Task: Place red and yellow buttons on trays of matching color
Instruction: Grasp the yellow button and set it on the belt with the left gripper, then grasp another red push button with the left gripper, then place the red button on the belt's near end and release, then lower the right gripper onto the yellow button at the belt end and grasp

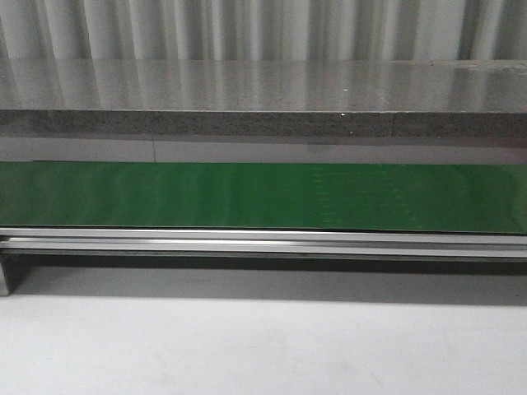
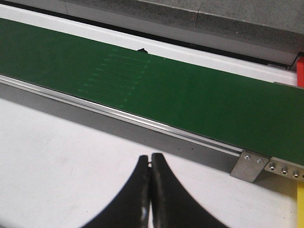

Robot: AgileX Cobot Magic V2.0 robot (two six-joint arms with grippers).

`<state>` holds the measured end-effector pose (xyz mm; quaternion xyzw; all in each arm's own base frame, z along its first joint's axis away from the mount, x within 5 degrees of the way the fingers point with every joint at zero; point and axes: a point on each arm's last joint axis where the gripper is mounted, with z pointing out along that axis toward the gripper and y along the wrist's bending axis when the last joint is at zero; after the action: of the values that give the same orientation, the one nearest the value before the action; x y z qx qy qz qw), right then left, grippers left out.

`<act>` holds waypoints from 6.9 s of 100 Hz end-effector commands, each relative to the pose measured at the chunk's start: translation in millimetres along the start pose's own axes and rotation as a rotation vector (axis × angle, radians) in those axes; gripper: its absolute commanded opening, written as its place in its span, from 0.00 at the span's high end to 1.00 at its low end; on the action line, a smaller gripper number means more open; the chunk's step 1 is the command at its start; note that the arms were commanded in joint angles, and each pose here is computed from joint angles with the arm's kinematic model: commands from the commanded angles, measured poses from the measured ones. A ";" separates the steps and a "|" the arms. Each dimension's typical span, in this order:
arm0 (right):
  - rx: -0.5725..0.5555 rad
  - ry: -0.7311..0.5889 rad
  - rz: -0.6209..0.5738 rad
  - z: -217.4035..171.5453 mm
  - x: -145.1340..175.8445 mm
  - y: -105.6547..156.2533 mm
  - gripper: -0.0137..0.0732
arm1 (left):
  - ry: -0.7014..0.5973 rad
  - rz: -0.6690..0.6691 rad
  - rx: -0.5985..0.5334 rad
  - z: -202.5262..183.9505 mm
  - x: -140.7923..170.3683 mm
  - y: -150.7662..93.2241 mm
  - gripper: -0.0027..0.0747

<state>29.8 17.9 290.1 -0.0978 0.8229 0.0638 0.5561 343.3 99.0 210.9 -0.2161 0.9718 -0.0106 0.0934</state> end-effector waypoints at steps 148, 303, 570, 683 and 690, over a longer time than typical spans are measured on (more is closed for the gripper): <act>0.005 -0.081 -0.003 -3.2 -12.7 -0.5 0.92 | -0.281 0.249 0.111 -117.9 5.2 -73.6 0.21; 0.005 -0.081 -0.003 -3.2 -12.7 -0.5 0.92 | -0.137 0.033 -0.083 -20.8 -60.4 45.3 0.78; 0.005 -0.081 -0.003 -3.2 -12.7 -0.4 0.92 | -0.900 0.564 0.440 -178.0 210.3 -50.3 0.99; -0.309 0.356 -0.059 169.7 -144.6 34.8 0.09 | -0.996 0.544 0.493 -157.3 271.2 -5.1 0.99; -0.308 0.398 -0.055 185.5 -144.2 36.1 0.10 | -0.996 0.544 0.493 -157.3 271.2 -5.1 0.99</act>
<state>228.5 100.3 343.1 -0.2185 0.9018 0.1440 0.3440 72.9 -21.9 303.1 0.0928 0.8290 -0.0957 0.5432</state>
